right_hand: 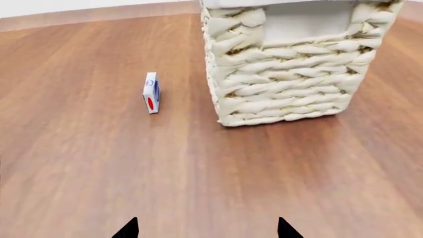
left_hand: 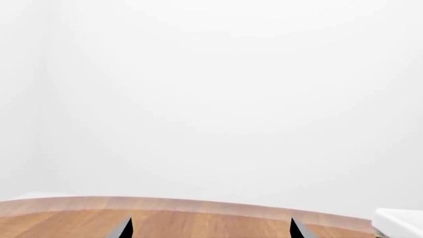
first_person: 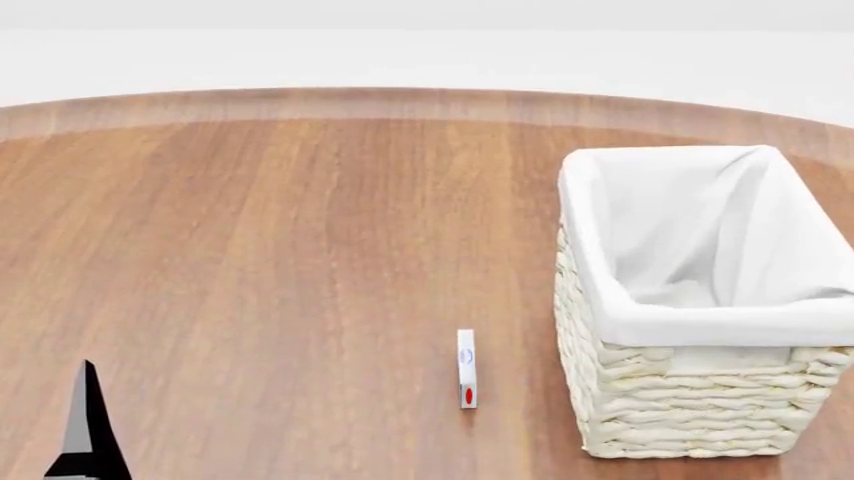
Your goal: Pick up the tomato sauce, and put it in the basket.
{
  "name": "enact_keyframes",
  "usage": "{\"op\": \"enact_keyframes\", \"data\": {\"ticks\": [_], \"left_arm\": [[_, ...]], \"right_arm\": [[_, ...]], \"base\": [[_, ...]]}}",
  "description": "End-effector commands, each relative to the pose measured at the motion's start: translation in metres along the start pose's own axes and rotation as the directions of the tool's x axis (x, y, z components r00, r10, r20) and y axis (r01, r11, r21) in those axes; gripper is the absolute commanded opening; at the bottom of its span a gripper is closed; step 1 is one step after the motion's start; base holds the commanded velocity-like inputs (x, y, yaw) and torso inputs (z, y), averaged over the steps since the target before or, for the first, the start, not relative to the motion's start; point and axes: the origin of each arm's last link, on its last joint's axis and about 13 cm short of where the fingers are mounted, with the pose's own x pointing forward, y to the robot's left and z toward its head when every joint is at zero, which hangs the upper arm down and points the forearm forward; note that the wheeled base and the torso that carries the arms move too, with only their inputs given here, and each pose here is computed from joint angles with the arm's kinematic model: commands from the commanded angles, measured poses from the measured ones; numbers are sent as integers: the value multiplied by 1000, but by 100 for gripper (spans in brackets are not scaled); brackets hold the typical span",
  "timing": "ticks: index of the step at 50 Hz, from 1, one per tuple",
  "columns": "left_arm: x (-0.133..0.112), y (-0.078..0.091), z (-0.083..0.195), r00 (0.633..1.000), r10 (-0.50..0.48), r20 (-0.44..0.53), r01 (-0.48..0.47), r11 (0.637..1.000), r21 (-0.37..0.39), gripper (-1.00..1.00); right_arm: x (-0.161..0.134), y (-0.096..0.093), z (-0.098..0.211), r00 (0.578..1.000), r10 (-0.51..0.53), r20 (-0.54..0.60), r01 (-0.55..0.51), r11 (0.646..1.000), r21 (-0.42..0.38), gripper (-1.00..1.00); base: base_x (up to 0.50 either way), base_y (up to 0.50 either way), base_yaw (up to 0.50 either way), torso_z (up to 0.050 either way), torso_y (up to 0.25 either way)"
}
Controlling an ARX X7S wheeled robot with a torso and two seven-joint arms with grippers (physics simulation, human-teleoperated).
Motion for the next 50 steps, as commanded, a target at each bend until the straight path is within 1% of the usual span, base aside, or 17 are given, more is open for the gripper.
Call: {"op": "enact_keyframes", "data": {"ticks": [1, 8, 11, 15, 18, 24, 25, 28, 30, 34, 43, 50], "left_arm": [[1, -1, -1, 1000, -5, -2, 5, 1000, -4, 100], [0, -2, -1, 1000, -15, -2, 15, 1000, -10, 100], [-1, -2, -1, 1000, -17, -3, 17, 1000, -11, 100], [-1, -2, -1, 1000, -19, -2, 19, 1000, -13, 100], [-1, -2, -1, 1000, -23, -5, 23, 1000, -14, 100], [-1, -3, -2, 1000, -30, -8, 30, 999, -13, 100], [-1, -3, -1, 1000, -30, -5, 30, 999, -13, 100], [-1, -3, -1, 1000, -31, -6, 31, 999, -11, 100], [-2, -4, -1, 999, -35, -6, 35, 999, -8, 100], [-2, -5, -2, 999, -37, -8, 36, 999, -9, 100], [-3, -5, -1, 999, -38, -8, 38, 999, -8, 100], [-3, -3, 0, 999, -33, -5, 33, 999, -6, 100]], "right_arm": [[-12, -2, -8, 999, 0, -42, 0, 1000, 1, 100], [-18, -5, -12, 998, -13, -56, 13, 1000, -3, 100], [-20, -6, -13, 998, -13, -65, 12, 1000, -28, 100], [-23, -8, -15, 997, -17, -76, 14, 999, -33, 100], [-25, -9, -18, 996, -22, -90, 17, 998, -58, 100], [-29, -12, -19, 994, -33, -103, 25, 997, -72, 100], [-29, -12, -19, 994, -28, -102, 22, 998, -65, 100], [-31, -13, -22, 991, -30, -131, 19, 996, -86, 100], [-34, -15, -23, 992, -32, -125, 22, 997, -76, 100], [-37, -17, -25, 990, -30, -137, 17, 995, -97, 100], [-38, -17, -29, 989, -23, -149, 11, 996, -85, 100], [-38, -15, -28, 990, 5, -142, -16, 997, -74, 100]], "base": [[0, 0, 0, 0, 0], [0, 0, 0, 0, 0], [0, 0, 0, 0, 0], [0, 0, 0, 0, 0], [0, 0, 0, 0, 0], [0, 0, 0, 0, 0], [0, 0, 0, 0, 0], [0, 0, 0, 0, 0], [20, 0, 0, 0, 0], [0, 0, 0, 0, 0], [0, 0, 0, 0, 0], [0, 0, 0, 0, 0]]}}
